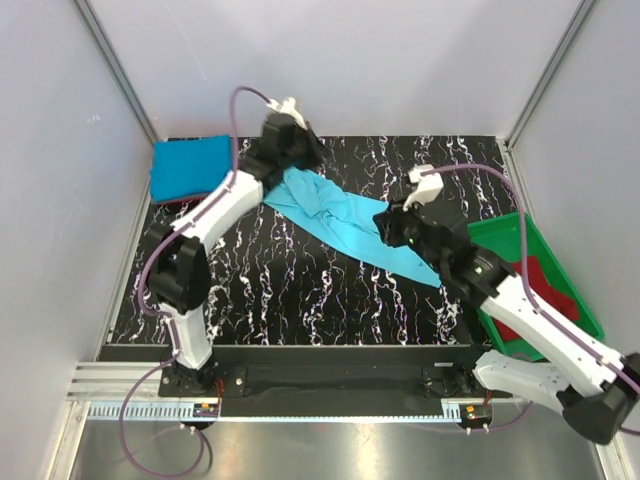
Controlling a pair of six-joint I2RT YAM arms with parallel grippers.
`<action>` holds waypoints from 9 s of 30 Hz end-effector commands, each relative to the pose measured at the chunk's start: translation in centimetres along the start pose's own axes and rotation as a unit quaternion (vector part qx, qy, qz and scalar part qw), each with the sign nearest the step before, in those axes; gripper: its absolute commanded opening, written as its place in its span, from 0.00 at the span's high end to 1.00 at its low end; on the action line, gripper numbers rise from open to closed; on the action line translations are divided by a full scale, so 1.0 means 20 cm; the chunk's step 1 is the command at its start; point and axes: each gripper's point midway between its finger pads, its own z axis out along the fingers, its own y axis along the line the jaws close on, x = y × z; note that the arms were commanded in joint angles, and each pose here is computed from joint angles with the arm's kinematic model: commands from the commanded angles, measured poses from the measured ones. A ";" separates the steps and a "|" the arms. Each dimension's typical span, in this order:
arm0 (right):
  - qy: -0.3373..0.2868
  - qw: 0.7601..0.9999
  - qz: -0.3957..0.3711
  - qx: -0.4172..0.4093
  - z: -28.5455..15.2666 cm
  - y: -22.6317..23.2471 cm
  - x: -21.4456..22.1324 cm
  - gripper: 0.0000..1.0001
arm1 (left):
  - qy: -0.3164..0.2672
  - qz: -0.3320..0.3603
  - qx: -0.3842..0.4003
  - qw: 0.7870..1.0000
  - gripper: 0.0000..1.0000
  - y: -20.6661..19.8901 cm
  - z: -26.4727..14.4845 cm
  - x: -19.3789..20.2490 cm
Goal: Fold and stack the t-shirts
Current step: Fold the tshirt
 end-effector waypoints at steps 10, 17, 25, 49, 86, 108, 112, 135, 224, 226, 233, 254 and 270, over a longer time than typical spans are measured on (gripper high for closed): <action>-0.055 0.998 0.030 0.025 -0.24 -0.09 -0.14 0.69 | 0.154 0.007 0.009 0.988 1.00 -0.30 0.23 1.04; -0.055 0.998 0.020 0.035 -0.26 -0.12 -0.15 0.69 | 0.186 0.029 -0.049 0.981 1.00 -0.20 0.18 1.36; -0.054 0.998 0.011 0.032 -0.27 -0.09 -0.21 0.69 | 0.218 0.051 -0.117 0.967 1.00 0.01 0.12 1.50; 0.059 0.997 0.017 0.053 -0.08 -0.10 0.04 0.69 | 0.244 0.096 -0.244 0.934 1.00 0.52 -0.51 1.53; 0.479 0.846 0.137 0.191 -0.12 -0.50 1.25 0.48 | 0.124 0.011 -0.316 0.941 0.79 1.28 0.08 0.31; 0.375 0.857 0.308 0.173 -0.17 -0.32 1.10 0.64 | 0.069 0.011 -0.090 0.993 0.72 1.04 0.70 0.06; 0.360 0.878 0.270 0.162 -0.10 -0.32 0.95 0.56 | 0.037 0.024 -0.046 0.998 0.69 0.86 0.57 -0.16; 0.493 0.828 0.191 0.186 -0.04 -0.48 1.35 0.58 | 0.130 -0.032 -0.163 0.978 0.56 1.19 0.35 0.23; 0.231 0.957 0.161 0.074 0.54 -0.24 0.54 0.66 | 0.040 -0.143 0.009 0.989 0.73 1.02 0.89 0.05; 0.226 0.958 0.160 0.072 0.53 -0.24 0.52 0.66 | 0.029 -0.151 0.029 0.988 0.71 0.98 0.89 0.02; 0.234 0.957 0.158 0.072 0.39 -0.25 0.57 0.64 | 0.013 -0.093 0.090 0.992 0.56 0.66 0.51 -0.26; 0.412 0.883 0.220 0.049 -0.01 -0.20 1.18 0.55 | 0.204 0.034 -0.093 0.974 0.49 0.48 -0.74 1.01; 0.424 0.877 0.202 0.107 -0.02 -0.29 1.34 0.58 | 0.278 0.037 -0.139 0.950 0.45 0.58 -1.01 1.60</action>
